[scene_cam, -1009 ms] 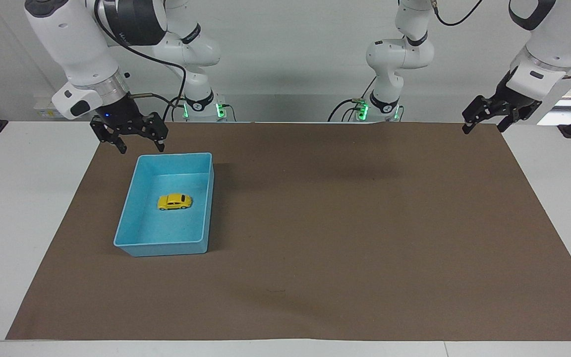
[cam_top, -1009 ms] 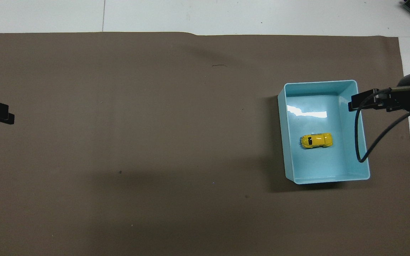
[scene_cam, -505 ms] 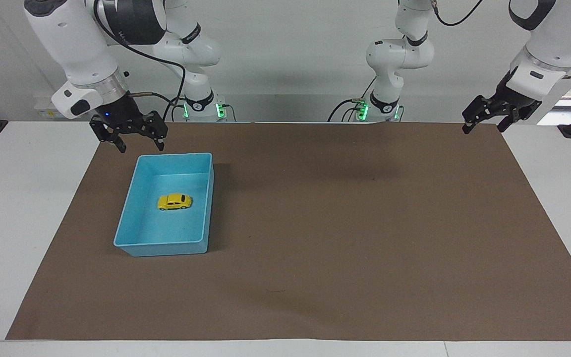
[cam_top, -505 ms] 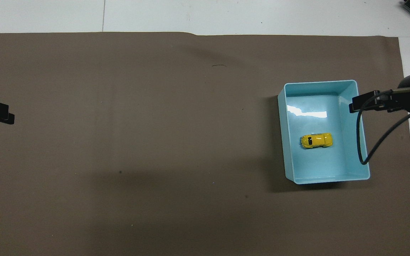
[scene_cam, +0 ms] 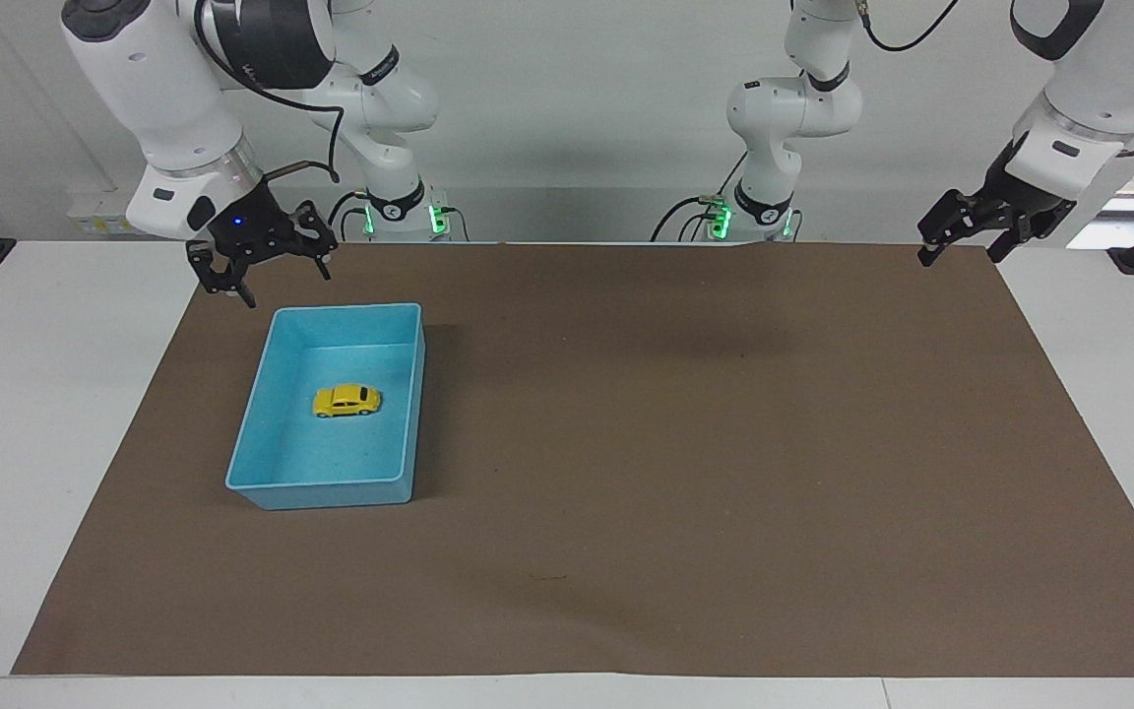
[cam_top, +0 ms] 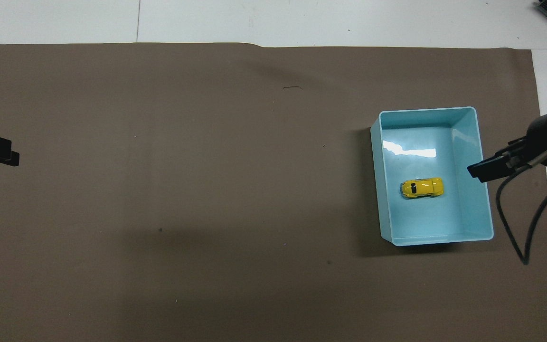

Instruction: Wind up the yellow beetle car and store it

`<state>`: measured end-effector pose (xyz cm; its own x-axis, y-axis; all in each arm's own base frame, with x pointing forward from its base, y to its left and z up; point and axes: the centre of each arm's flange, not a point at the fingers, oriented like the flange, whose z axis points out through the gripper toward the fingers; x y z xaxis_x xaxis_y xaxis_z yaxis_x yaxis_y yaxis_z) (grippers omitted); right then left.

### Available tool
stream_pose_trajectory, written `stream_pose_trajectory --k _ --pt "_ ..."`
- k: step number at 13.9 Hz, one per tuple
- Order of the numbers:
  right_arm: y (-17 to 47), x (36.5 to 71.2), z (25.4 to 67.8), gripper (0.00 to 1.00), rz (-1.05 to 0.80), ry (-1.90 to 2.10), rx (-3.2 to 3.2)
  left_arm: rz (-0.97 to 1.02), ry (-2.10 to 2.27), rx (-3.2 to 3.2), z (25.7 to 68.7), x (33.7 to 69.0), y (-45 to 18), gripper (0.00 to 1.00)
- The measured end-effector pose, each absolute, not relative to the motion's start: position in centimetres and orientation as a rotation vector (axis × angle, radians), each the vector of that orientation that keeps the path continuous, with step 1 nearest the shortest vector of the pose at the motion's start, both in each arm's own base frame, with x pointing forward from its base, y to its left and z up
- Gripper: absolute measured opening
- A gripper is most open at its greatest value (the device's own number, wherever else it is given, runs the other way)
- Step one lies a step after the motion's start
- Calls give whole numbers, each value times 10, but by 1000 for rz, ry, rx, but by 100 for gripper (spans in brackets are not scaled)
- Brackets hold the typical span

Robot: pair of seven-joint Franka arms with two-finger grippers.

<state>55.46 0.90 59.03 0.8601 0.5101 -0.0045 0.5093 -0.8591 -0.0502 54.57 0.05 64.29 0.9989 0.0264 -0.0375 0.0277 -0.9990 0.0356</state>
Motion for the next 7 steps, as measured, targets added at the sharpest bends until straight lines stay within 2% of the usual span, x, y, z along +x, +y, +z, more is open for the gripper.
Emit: stream_pose_trajectory --k 7 --pt "4 554 508 100 1 -1536 -2752 -57 42 3105 643 546 0 100"
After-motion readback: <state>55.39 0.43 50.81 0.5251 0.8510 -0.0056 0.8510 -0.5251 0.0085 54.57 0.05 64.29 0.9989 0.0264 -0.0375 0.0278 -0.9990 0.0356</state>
